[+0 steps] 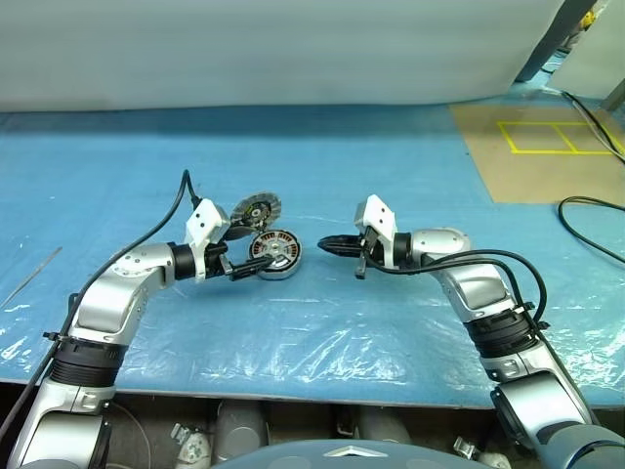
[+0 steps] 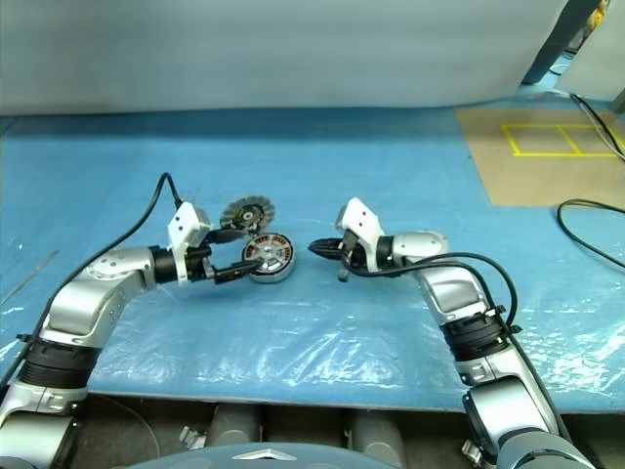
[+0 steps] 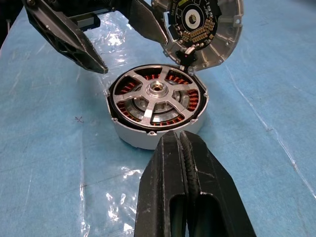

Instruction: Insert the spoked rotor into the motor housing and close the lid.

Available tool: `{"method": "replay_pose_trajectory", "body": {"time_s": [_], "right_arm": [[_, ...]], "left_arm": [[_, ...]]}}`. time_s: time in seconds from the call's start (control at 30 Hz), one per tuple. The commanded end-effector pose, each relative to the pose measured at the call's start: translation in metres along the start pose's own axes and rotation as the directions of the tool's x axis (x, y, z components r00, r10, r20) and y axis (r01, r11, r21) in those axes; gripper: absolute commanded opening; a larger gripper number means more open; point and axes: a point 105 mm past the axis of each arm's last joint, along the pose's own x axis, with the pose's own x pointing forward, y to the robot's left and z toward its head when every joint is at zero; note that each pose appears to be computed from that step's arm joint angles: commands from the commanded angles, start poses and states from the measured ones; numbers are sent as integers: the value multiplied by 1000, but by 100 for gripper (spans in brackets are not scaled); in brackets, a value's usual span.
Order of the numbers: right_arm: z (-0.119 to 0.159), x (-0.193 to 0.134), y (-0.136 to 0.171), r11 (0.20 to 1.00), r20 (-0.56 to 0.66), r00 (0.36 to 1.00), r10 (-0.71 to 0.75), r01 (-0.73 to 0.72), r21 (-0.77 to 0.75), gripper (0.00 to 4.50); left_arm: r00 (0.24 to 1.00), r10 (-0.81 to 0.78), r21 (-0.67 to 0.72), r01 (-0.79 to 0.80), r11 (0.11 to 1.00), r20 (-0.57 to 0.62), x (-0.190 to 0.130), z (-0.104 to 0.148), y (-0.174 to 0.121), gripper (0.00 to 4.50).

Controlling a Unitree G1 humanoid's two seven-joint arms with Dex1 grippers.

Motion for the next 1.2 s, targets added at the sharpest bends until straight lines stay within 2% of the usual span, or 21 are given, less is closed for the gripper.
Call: {"method": "replay_pose_trajectory", "body": {"time_s": [0.03, 0.33, 0.37, 0.47, 0.6, 0.77, 0.9, 1.03, 1.2], "right_arm": [[11, 0, -2, 999, 30, 1000, -3, 5, -42, 0], [15, 3, -3, 998, 45, 999, -17, 19, -59, 0], [16, 3, -3, 998, 49, 999, -17, 20, -60, 0], [18, 4, -3, 998, 57, 998, -19, 23, -61, 0], [18, 5, -3, 998, 57, 998, -20, 24, -63, 0], [20, 5, -5, 997, 61, 998, -28, 32, -69, 0], [22, 5, -7, 997, 65, 997, -37, 41, -71, 0], [21, 6, -8, 996, 64, 997, -39, 43, -74, 0], [22, 6, -9, 996, 64, 997, -39, 44, -80, 0]], "left_arm": [[996, 0, 9, -1, 1000, 90, -3, 20, -2, 326], [994, 12, -36, -8, 999, 111, 11, 5, -9, 13], [993, 26, -36, -22, 999, 113, 14, 3, -8, 2], [986, 112, -11, -111, 994, 125, 22, 1, 2, 2], [983, 126, -11, -126, 992, 132, 33, 0, 1, 2], [995, 97, -16, -97, 995, 1, 43, -28, -11, 2], [995, 71, -46, -75, 996, -76, 40, -43, -16, 2], [975, 90, -56, -103, 993, -203, 29, -65, -11, 2], [963, 234, -53, -243, 969, -136, 27, -50, 12, 2]]}}
